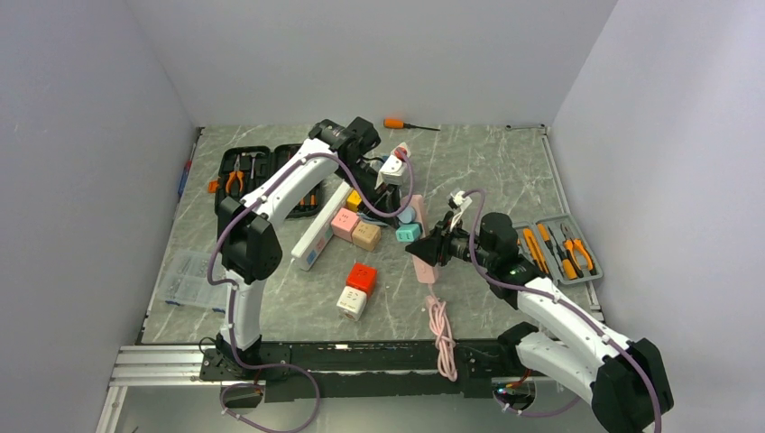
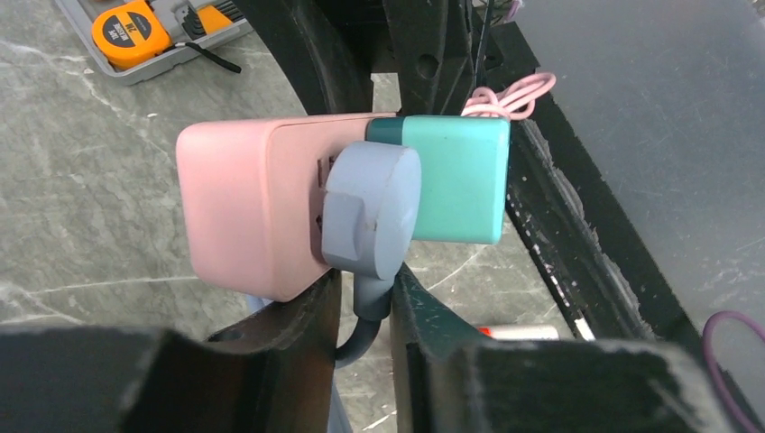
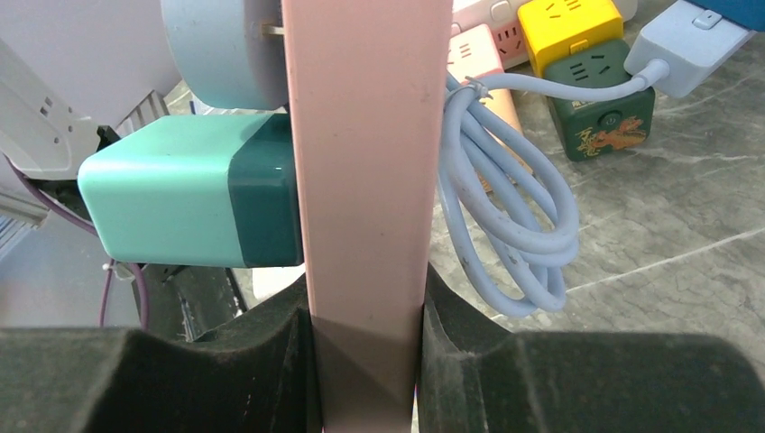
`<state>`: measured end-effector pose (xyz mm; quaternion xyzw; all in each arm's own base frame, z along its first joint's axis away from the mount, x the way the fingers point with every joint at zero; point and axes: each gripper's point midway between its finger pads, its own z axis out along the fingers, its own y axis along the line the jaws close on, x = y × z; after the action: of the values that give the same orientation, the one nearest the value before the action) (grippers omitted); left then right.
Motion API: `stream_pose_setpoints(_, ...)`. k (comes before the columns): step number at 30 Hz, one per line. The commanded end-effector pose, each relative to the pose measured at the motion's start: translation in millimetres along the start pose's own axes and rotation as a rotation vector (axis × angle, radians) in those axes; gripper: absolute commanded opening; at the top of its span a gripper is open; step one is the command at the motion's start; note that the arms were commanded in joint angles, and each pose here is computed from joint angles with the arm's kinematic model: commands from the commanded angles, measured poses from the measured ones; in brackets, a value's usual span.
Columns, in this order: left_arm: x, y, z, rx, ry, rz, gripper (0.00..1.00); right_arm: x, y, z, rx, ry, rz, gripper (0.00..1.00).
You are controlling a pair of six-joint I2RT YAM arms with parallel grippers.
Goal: Pull the plug off the socket
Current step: Remove the plug from the socket.
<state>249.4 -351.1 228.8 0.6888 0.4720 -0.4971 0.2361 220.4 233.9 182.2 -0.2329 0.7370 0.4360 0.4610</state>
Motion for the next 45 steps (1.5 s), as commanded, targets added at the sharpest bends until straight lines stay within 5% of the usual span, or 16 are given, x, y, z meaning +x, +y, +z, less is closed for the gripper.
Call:
stream_pose_setpoints(1, -13, -8, 16, 0.053, -0.053, 0.014, 0.21, -65, 29, 6, -0.086, -0.17, -0.15, 0.0)
stream_pose_setpoints(3, -15, -8, 15, 0.05, -0.058, 0.017, 0.02, -63, 25, 8, -0.074, -0.167, -0.146, 0.0)
stream_pose_setpoints(4, -16, -9, 14, 0.05, -0.06, 0.021, 0.0, -61, 21, 9, -0.058, -0.163, -0.137, 0.0)
stream_pose_setpoints(20, -19, -48, -14, 0.057, -0.057, 0.077, 0.0, -29, -83, 3, 0.353, -0.134, 0.06, 0.0)
stream_pose_setpoints(25, -15, -41, -13, 0.053, -0.053, 0.072, 0.0, -35, -75, 1, 0.299, -0.164, 0.056, 0.0)
stream_pose_setpoints(29, -4, 1, -9, -0.046, -0.019, 0.029, 0.0, -45, -75, -10, 0.346, -0.181, 0.043, 0.0)
stream_pose_setpoints(41, -23, 172, -49, -0.753, -0.004, 0.058, 0.0, -57, -58, -74, 0.503, -0.286, 0.071, 0.0)
stream_pose_setpoints(45, -18, 196, -44, -0.819, -0.015, 0.007, 0.0, -55, -56, -76, 0.503, -0.273, 0.074, 0.0)
